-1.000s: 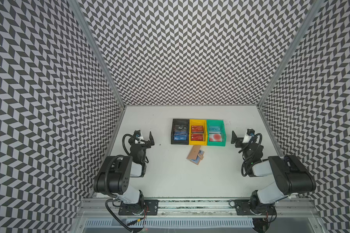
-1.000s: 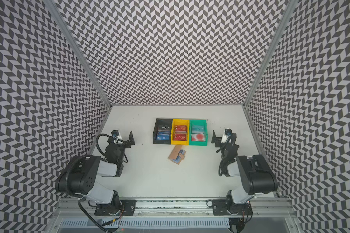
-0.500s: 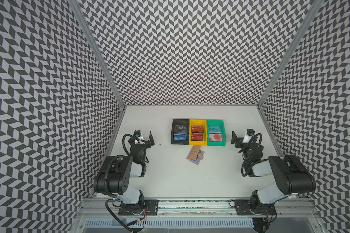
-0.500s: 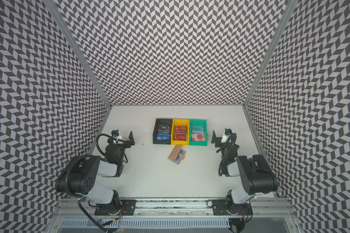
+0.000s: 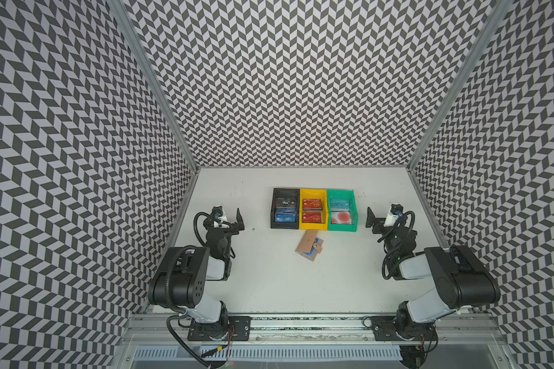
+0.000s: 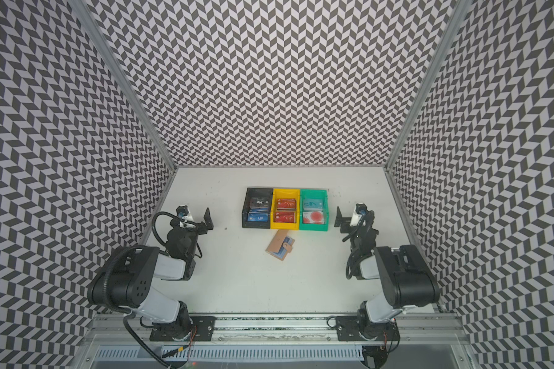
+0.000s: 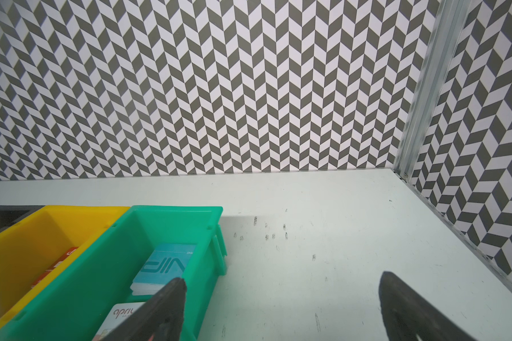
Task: Take the credit cards out of the card holder
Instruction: Move the card holder to the center of the table.
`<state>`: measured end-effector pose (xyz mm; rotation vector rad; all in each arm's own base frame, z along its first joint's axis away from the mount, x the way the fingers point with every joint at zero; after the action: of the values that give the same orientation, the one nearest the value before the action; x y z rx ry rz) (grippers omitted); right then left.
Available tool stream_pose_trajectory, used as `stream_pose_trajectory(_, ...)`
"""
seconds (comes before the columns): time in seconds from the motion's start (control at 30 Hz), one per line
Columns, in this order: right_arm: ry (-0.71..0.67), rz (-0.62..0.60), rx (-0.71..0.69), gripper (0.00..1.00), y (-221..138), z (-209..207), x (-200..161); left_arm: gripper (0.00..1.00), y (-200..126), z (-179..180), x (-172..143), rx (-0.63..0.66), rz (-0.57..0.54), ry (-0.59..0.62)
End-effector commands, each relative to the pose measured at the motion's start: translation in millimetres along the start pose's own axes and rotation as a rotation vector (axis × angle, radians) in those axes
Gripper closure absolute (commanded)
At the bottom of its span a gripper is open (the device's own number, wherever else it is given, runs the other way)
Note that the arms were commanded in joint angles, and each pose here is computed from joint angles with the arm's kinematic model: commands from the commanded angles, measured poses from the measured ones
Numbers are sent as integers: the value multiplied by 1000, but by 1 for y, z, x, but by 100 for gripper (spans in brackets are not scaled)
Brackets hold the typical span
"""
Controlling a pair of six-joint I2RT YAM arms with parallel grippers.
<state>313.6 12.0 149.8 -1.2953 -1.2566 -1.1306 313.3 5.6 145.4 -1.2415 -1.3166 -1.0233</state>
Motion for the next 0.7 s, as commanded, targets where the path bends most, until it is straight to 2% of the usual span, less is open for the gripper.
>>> stream_pose_trajectory(0.0, -12, -58, -2, 0, -3, -1, 8, 1, -2, -5, 3, -39, -16, 11)
stream_pose_trajectory(0.13, -17, -48, -29, 2, -2, -2, 19, 3, -9, -15, 3, -97, -31, 61)
stream_pose_trajectory(0.3, -1, 107, 20, 5, 15, 10, 36, 4, -15, -18, 4, -113, -52, 74)
stream_pose_trajectory(0.47, -5, 157, 68, 6, 19, 21, 43, 4, -17, -19, 7, -128, -68, 79)
stream_pose_trajectory(0.67, 15, 289, 276, 13, 22, 59, 49, 5, -9, -40, 20, -206, -12, 153)
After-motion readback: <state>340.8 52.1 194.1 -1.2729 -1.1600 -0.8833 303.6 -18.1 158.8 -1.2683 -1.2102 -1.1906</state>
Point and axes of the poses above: each gripper's point midway between its finger pads, its own y axis out along the fingers, its own z axis along the line the jaws close on, x = y × z, the point moved 7 cm from there along -y, back along the fingers, and after that the axes turned 7 degrees about -y, right-handed, at the moved point
